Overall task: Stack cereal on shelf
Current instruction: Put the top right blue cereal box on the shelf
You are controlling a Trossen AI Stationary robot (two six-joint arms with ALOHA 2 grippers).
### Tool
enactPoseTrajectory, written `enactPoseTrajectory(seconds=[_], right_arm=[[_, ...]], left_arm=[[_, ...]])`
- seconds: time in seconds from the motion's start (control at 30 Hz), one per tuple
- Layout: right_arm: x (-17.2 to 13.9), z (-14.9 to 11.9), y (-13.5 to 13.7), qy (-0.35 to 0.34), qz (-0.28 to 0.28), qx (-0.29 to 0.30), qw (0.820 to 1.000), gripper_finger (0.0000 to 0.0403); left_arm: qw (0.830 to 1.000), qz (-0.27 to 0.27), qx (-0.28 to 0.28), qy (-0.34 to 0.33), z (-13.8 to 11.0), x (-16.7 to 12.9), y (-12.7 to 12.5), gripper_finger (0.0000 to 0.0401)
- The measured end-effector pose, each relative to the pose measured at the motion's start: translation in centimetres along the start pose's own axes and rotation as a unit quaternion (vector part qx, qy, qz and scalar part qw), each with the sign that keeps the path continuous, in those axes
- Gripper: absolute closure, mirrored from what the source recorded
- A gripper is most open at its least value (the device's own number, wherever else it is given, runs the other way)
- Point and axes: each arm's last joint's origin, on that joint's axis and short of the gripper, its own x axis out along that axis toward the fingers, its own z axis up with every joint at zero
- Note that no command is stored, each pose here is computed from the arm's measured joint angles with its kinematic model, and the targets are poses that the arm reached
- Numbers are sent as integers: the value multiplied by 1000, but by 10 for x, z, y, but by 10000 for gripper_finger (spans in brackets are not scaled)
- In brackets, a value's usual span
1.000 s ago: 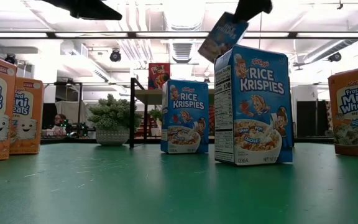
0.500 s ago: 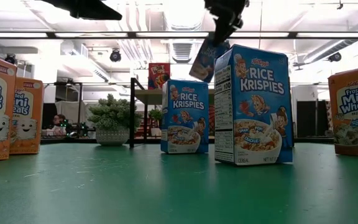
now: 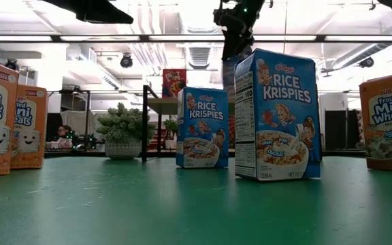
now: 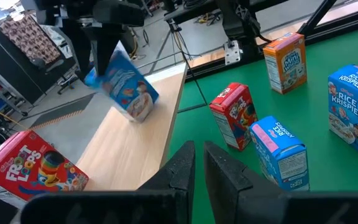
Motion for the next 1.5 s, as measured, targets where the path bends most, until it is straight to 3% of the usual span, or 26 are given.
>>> enactPoseTrajectory(seconds=[0.33, 0.47, 0.67, 0.87, 0.97, 1.13, 1.27, 1.5], right_arm=[[-15, 2, -2, -21, -3, 12, 1000, 189], [-32, 4, 9, -43, 37, 21, 998, 199], [-58, -10, 39, -13, 97, 9, 995, 264], [-55, -32, 68, 44, 116, 1, 992, 357], [-47, -49, 74, 73, 92, 5, 993, 388], [-25, -77, 74, 74, 23, 14, 997, 390], [-12, -96, 69, 44, -16, 23, 999, 390], [9, -110, 60, -19, -35, 29, 999, 390]], left_arm=[[1000, 0, -7, 1, 0, 0, 0, 386], [1000, -1, -8, 2, 0, 0, 0, 386], [1000, -2, -15, 4, -1, 0, 0, 386], [1000, -2, -18, 5, -1, 0, 0, 386], [1000, -3, -21, 8, -2, 0, -1, 386], [1000, -3, -20, 10, -2, 0, -1, 386], [1000, -3, -20, 10, -2, 0, -1, 386], [1000, -3, -20, 10, -2, 0, -1, 386]])
